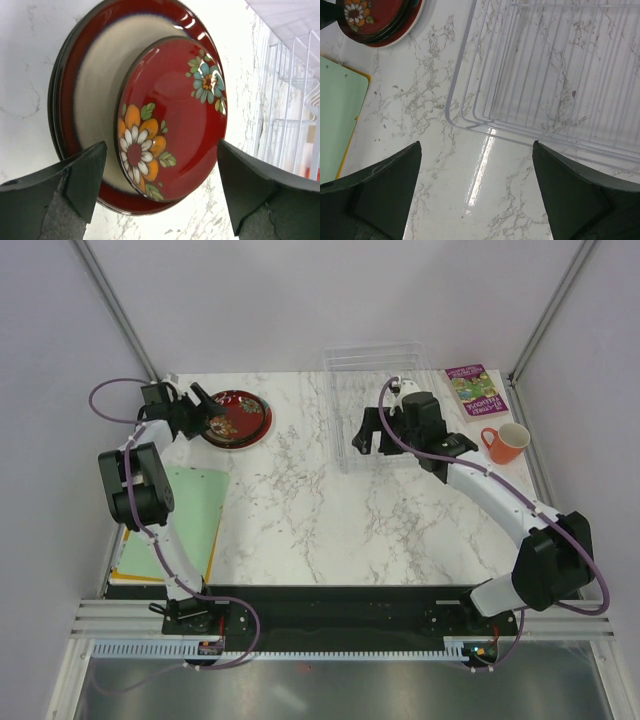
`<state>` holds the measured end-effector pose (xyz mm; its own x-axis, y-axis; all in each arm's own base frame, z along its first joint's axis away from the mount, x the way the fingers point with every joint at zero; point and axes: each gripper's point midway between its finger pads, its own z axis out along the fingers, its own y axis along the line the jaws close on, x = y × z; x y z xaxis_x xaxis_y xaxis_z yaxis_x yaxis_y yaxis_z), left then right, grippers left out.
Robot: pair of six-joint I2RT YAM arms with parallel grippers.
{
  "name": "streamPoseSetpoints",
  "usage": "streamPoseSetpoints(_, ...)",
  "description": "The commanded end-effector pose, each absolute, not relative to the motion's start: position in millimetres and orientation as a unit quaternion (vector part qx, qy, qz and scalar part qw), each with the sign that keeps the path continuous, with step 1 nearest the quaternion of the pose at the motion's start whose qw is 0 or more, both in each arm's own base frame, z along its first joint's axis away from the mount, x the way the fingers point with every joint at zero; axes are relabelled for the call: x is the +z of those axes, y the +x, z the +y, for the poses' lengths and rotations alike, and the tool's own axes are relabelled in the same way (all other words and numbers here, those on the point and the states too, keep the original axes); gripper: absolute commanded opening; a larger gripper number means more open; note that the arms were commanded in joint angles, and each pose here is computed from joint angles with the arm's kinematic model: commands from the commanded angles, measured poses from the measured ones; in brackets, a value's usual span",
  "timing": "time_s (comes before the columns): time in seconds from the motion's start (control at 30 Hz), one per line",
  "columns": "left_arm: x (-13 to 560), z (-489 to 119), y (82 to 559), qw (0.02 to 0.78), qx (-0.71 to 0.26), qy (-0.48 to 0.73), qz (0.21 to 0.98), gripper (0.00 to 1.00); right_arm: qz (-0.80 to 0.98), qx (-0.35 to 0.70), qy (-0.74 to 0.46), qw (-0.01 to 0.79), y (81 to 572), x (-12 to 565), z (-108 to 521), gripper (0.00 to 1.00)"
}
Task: Unload the plates from the dish rack
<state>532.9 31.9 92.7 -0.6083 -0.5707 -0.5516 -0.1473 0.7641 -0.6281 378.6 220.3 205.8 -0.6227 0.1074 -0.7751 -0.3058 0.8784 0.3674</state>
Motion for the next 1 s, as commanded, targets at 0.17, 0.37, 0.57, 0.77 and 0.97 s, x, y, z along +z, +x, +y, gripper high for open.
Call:
streamPoseSetpoints(0.17, 169.3, 48.9, 499.9, 0.444, -0.194, -0.190, 0.854, 1.00, 0.858, 0.205, -0.045, 0.469, 365.5, 225.8, 192.5, 0.98)
streamPoseSetpoints(0.37, 243.9, 22.0, 451.2, 0.505, -0.200, -0.140, 0.828, 1.00, 0.860, 0.124, -0.031, 0.494, 350.8, 221.9, 152.3, 0.98)
streamPoseSetpoints(0.57, 301.0, -17.0, 374.6, 0.572, -0.213, -0.068, 0.790, 1.00, 0.849, 0.048, -0.003, 0.526, 330.4, 222.6, 107.8, 0.98)
streamPoseSetpoints(0.77, 316.9, -41.5, 309.4, 0.620, -0.223, -0.026, 0.752, 1.00, 0.843, -0.014, 0.027, 0.538, 308.3, 206.6, 71.3, 0.98)
streamPoseSetpoints(0.97, 316.2, -46.7, 271.4, 0.655, -0.204, 0.005, 0.728, 1.00, 0.837, 0.000, 0.063, 0.544, 300.0, 205.2, 67.2, 0.98)
